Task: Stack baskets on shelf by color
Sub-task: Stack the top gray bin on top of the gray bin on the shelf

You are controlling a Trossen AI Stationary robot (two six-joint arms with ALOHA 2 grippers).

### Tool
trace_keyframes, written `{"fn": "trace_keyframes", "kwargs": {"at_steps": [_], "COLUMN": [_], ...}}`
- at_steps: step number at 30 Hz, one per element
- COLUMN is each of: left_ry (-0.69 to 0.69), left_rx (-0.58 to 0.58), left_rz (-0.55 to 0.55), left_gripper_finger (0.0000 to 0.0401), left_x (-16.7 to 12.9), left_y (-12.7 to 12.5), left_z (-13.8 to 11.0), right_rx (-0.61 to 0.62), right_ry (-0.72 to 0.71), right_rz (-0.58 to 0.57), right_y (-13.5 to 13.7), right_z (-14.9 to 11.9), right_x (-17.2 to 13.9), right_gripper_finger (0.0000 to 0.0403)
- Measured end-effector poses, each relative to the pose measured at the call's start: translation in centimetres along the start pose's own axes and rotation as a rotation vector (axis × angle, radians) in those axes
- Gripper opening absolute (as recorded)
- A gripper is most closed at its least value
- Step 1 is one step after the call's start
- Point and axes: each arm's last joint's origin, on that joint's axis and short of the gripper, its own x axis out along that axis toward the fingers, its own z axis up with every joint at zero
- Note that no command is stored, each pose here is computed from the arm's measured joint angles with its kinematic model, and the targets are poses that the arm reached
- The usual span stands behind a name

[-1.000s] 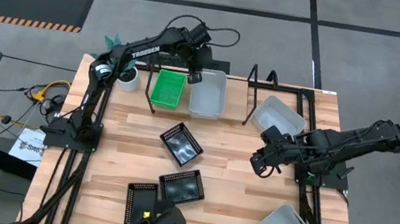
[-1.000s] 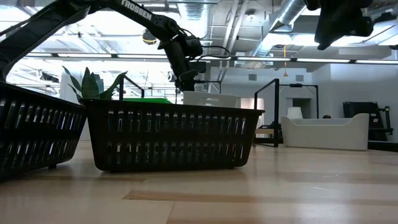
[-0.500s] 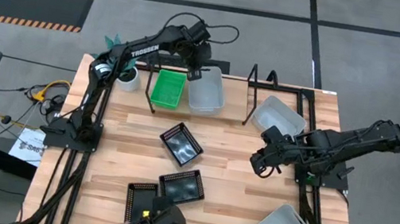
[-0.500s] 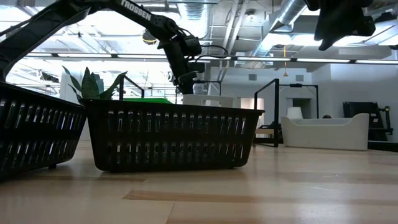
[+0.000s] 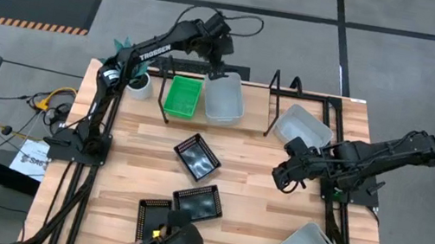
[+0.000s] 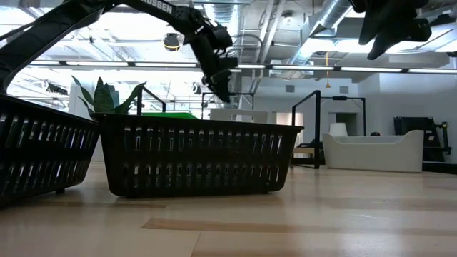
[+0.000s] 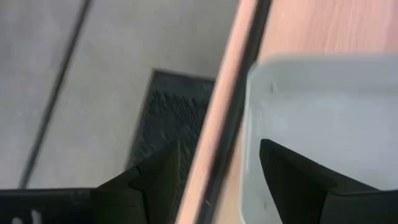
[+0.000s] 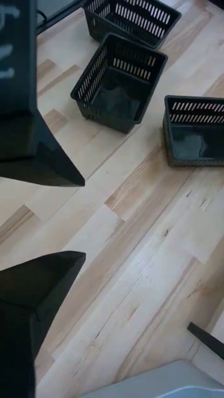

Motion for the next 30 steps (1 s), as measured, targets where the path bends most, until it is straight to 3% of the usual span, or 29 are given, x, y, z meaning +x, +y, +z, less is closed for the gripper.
{"fn": "trace_keyframes", "kwargs": {"at_steps": [6, 11, 22, 30], "left_ry": [-0.069, -0.154, -0.258, -0.262], "left_rx": [-0.006, -0.073, -0.069, 0.011], "left_rz": [0.034, 0.001, -0.161, -0.242], "left_gripper_finger": [0.0213, 0.0213, 0.0213, 0.0213], "left_x": [-3.0, -5.7, -8.2, -9.6], "left_y": [0.7, 0.8, -2.9, -7.3], "left_z": [1.5, 2.7, 4.5, 5.6], "right_rx": [-0.007, 0.011, -0.007, -0.144], "right_ry": [0.000, 0.027, 0.110, 0.217], "right_rz": [-0.013, -0.112, -0.358, -0.518], "right_y": [-0.1, -1.2, -3.3, -4.2], "right_z": [0.0, 0.1, 0.7, 2.3], "right_x": [0.0, 0.1, 1.0, 3.9], "right_gripper_finger": [0.0197, 0.0194, 0.0198, 0.0194]}}
